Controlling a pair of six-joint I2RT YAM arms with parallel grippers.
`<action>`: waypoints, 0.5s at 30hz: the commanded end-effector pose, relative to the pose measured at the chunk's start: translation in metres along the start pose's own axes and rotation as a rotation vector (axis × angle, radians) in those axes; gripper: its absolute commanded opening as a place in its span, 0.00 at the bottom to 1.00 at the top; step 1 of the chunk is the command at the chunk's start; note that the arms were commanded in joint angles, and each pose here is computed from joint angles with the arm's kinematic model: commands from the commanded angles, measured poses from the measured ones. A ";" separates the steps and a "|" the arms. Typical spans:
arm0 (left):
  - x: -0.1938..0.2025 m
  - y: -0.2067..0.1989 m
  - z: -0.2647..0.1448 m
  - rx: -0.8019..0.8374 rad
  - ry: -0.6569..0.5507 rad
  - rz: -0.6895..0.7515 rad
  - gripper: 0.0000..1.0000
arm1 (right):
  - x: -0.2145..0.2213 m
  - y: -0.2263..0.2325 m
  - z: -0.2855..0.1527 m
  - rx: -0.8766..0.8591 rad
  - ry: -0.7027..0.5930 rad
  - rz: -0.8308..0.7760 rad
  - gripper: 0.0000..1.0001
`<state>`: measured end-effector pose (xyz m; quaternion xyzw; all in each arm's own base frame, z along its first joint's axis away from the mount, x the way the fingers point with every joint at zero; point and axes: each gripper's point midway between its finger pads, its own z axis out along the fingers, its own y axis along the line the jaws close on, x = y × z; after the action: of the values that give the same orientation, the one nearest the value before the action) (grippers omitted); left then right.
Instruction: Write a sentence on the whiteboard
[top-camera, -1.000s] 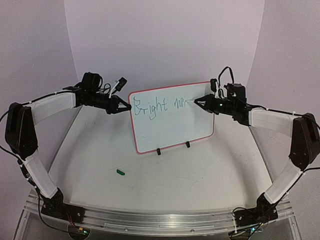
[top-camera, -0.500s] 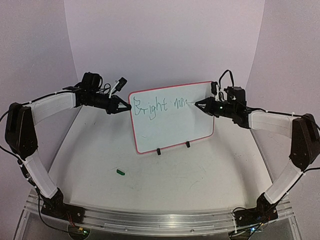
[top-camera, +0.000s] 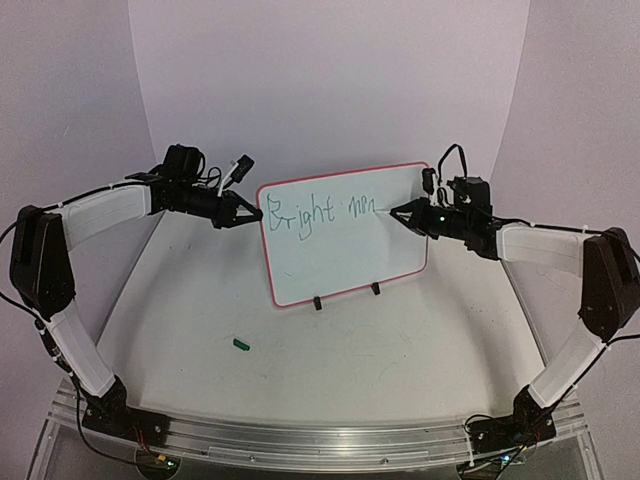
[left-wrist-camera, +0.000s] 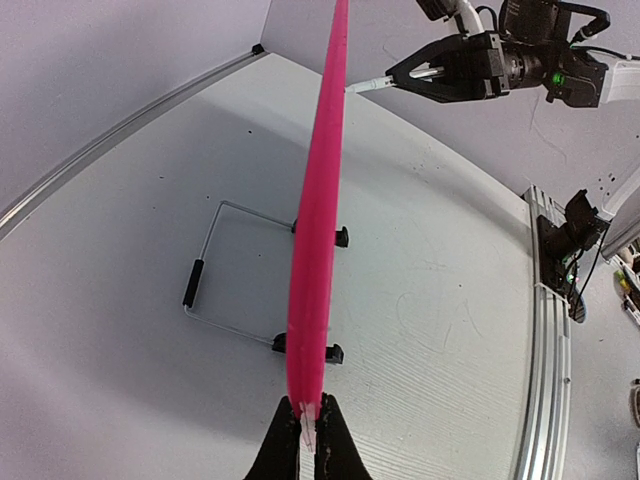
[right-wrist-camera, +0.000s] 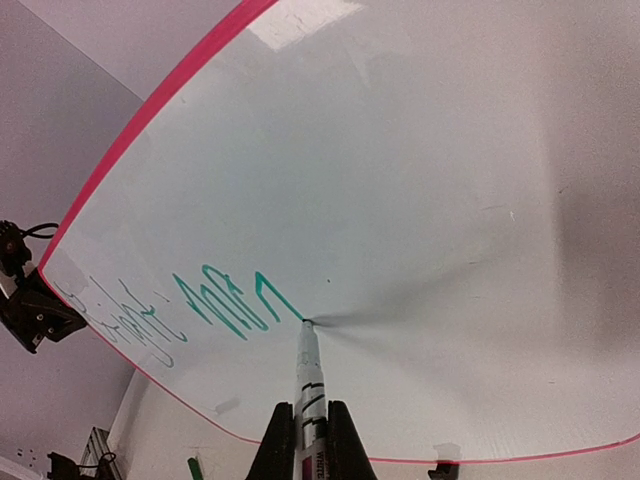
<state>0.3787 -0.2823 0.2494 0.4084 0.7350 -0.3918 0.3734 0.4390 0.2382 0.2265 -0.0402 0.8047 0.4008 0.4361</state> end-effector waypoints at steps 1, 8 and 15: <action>-0.006 -0.015 -0.004 0.013 0.015 0.021 0.00 | -0.045 0.028 -0.012 -0.046 -0.125 -0.038 0.00; -0.006 -0.015 -0.004 0.013 0.014 0.022 0.00 | -0.055 0.034 -0.014 -0.059 -0.149 -0.045 0.00; -0.006 -0.015 -0.004 0.013 0.014 0.022 0.00 | -0.058 0.030 -0.013 -0.037 -0.163 -0.040 0.00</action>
<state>0.3787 -0.2823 0.2493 0.4083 0.7352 -0.3918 0.3732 0.4468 0.2393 0.2492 -0.0367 0.7889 0.4085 0.4576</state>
